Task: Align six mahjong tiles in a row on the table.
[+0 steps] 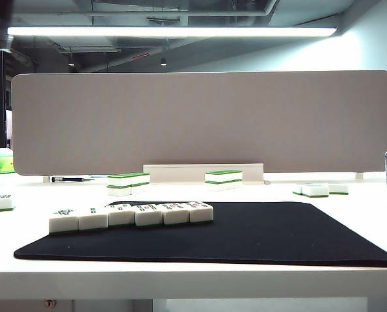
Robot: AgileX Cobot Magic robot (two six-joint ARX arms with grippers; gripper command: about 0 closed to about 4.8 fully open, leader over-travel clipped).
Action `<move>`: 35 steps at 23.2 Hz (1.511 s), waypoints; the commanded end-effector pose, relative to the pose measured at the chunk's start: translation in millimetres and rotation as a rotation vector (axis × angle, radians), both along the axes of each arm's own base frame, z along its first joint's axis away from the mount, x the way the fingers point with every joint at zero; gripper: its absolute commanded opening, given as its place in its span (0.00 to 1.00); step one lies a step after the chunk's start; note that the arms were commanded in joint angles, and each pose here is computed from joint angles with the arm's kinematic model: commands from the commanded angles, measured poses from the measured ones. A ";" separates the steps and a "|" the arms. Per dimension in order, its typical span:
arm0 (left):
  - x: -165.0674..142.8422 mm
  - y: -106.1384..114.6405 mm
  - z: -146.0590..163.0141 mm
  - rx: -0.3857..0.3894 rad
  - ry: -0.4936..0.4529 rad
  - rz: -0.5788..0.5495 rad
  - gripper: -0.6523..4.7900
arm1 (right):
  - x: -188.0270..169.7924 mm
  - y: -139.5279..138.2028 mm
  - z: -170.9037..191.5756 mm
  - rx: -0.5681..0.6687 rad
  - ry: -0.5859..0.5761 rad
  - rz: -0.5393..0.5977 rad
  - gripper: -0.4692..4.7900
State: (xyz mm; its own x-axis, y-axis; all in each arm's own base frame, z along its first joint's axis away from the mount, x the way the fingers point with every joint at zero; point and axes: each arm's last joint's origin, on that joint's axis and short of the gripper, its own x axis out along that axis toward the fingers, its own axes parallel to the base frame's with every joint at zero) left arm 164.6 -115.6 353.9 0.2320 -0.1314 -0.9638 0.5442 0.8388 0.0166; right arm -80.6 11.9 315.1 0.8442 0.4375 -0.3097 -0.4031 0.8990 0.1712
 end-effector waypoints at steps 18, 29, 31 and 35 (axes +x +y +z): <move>-9.0 6.3 6.8 -0.051 -0.055 0.021 0.27 | -2.7 -0.1 0.3 -0.002 -0.028 0.003 0.09; 35.1 24.7 16.0 -0.221 -0.636 0.162 0.27 | -2.8 -0.1 0.4 -0.002 -0.029 0.004 0.09; 36.2 35.2 10.8 -0.254 -0.707 0.224 0.27 | -2.7 0.0 0.4 -0.002 -0.028 0.003 0.09; 25.1 66.4 -20.2 -0.246 -0.792 0.358 0.27 | -2.7 -0.1 0.3 -0.002 -0.028 0.004 0.09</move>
